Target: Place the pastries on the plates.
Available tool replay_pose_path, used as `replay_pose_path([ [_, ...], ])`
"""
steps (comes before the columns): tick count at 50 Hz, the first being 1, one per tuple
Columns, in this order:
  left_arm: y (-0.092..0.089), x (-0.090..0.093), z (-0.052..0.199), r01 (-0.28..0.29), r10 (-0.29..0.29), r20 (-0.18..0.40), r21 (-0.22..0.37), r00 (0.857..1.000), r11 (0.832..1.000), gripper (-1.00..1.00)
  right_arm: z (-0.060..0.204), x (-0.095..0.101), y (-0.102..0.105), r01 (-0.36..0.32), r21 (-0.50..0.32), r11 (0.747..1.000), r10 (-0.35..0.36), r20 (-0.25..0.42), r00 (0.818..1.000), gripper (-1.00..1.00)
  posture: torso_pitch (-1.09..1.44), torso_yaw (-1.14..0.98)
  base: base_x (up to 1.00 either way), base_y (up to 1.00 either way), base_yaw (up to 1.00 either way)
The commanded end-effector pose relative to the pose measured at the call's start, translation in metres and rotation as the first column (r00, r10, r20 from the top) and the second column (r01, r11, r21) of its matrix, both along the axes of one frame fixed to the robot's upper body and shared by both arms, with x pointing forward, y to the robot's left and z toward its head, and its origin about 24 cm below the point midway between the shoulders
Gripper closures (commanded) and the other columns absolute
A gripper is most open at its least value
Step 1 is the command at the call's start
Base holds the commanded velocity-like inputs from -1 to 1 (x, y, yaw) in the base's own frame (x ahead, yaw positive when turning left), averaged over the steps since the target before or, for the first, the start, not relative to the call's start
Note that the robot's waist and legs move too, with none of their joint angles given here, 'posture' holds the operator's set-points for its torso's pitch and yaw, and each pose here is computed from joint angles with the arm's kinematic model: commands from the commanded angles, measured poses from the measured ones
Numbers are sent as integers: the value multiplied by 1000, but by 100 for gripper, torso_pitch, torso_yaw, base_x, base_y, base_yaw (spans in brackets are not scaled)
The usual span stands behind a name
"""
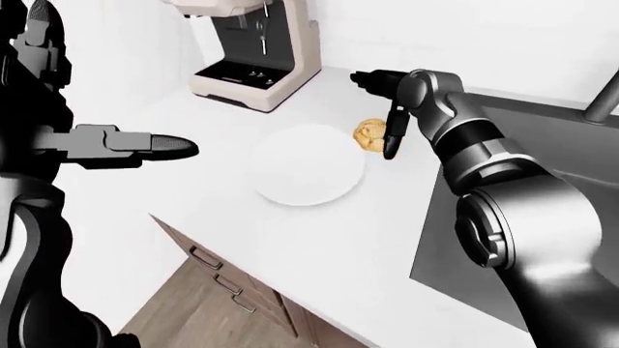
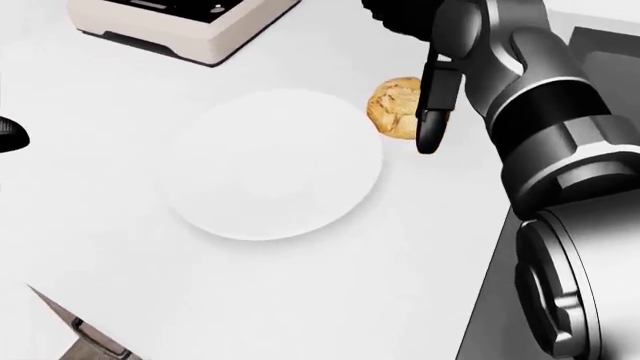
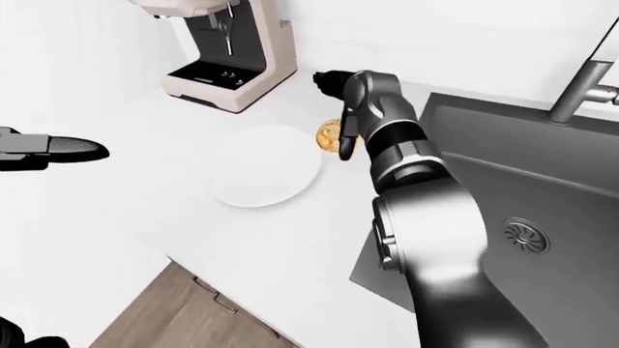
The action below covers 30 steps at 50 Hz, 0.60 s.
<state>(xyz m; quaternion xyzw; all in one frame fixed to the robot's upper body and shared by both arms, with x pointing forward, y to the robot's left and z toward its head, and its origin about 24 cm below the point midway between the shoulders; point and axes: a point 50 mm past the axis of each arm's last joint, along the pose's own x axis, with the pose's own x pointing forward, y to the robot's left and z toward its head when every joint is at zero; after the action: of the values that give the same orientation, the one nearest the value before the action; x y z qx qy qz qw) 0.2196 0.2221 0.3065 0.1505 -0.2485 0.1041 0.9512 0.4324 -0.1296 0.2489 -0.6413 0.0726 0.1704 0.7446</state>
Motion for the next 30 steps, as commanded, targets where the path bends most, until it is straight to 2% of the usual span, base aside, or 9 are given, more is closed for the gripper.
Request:
replay_pose_path([
  [1, 0, -6, 9, -14, 13, 65, 13, 998, 1000, -100, 28, -1, 6, -23, 4, 1000, 22, 107, 994, -100, 0, 30, 0, 0, 0],
  [17, 2, -5, 7, -23, 23, 55, 10, 998, 1000, -100, 16, 0, 6, -18, -13, 1000, 19, 82, 996, -100, 0, 30, 0, 0, 0],
  [30, 3, -5, 10, -26, 25, 55, 17, 998, 1000, -100, 9, 0, 0, 5, -70, 998, 0, 64, 998, -100, 0, 30, 0, 0, 0],
])
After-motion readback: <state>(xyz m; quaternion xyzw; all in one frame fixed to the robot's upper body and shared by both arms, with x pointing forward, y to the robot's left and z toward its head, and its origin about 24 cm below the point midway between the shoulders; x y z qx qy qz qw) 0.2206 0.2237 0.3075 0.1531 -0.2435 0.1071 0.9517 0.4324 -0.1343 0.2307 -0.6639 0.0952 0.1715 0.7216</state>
